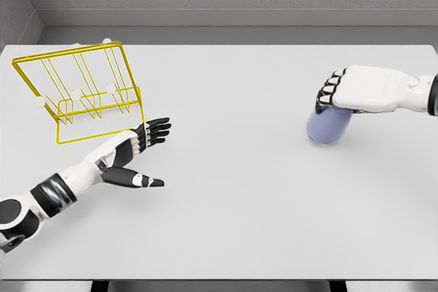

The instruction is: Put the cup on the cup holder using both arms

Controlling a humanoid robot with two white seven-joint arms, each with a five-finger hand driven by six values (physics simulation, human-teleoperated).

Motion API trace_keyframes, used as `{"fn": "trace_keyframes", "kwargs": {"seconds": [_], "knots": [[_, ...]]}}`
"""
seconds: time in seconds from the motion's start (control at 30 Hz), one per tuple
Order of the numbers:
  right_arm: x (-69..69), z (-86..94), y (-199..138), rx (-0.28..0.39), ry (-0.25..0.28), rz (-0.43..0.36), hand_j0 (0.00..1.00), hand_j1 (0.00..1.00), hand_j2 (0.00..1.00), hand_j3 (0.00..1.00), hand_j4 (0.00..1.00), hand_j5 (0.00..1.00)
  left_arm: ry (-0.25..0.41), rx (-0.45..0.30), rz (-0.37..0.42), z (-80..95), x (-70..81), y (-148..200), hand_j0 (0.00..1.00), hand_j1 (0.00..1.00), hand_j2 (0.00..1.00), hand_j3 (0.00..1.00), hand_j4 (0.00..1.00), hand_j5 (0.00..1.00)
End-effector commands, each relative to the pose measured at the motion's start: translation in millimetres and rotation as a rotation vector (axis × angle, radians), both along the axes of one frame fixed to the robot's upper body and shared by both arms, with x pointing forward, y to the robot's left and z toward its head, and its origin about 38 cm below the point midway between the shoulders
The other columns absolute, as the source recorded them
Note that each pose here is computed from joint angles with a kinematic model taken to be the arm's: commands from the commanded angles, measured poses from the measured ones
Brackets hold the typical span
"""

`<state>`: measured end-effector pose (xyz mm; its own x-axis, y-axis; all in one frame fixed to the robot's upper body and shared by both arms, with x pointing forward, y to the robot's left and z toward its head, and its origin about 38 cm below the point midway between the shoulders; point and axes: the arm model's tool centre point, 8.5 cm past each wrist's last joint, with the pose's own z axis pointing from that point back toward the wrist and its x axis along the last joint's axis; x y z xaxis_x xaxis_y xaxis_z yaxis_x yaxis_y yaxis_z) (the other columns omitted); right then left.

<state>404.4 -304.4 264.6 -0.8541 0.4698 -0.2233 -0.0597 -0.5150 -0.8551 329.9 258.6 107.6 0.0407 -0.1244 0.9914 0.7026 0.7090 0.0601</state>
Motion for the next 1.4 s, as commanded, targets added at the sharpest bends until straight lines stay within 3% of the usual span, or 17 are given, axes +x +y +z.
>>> {"fn": "trace_keyframes", "kwargs": {"seconds": [0.0, 0.2, 0.63, 1.37], "knots": [[-4.9, 8.3, 7.5, 0.004, -0.023, 0.027, 0.57, 0.57, 0.57, 0.57, 0.57, 0.57, 0.006, -0.003, 0.003, -1.5, 0.6, -0.7, 1.0, 1.0, 1.0, 1.0, 1.0, 1.0], [-15.7, 12.6, 25.1, -0.011, -0.032, 0.087, 0.57, 0.57, 0.57, 0.57, 0.57, 0.57, 0.019, -0.007, 0.026, -13.1, 6.9, -2.3, 1.0, 1.0, 1.0, 1.0, 1.0, 1.0], [-11.0, 10.5, 71.8, 0.072, -0.042, 0.177, 0.57, 0.57, 0.57, 0.57, 0.57, 0.57, 0.025, 0.001, 0.039, -17.4, 7.8, 2.5, 1.0, 1.0, 1.0, 1.0, 1.0, 1.0], [-15.0, -7.9, 143.6, 0.113, -0.034, 0.306, 0.56, 0.56, 0.56, 0.56, 0.56, 0.56, 0.024, 0.007, 0.045, -18.6, 9.1, 4.8, 1.0, 1.0, 1.0, 1.0, 1.0, 1.0]]}}
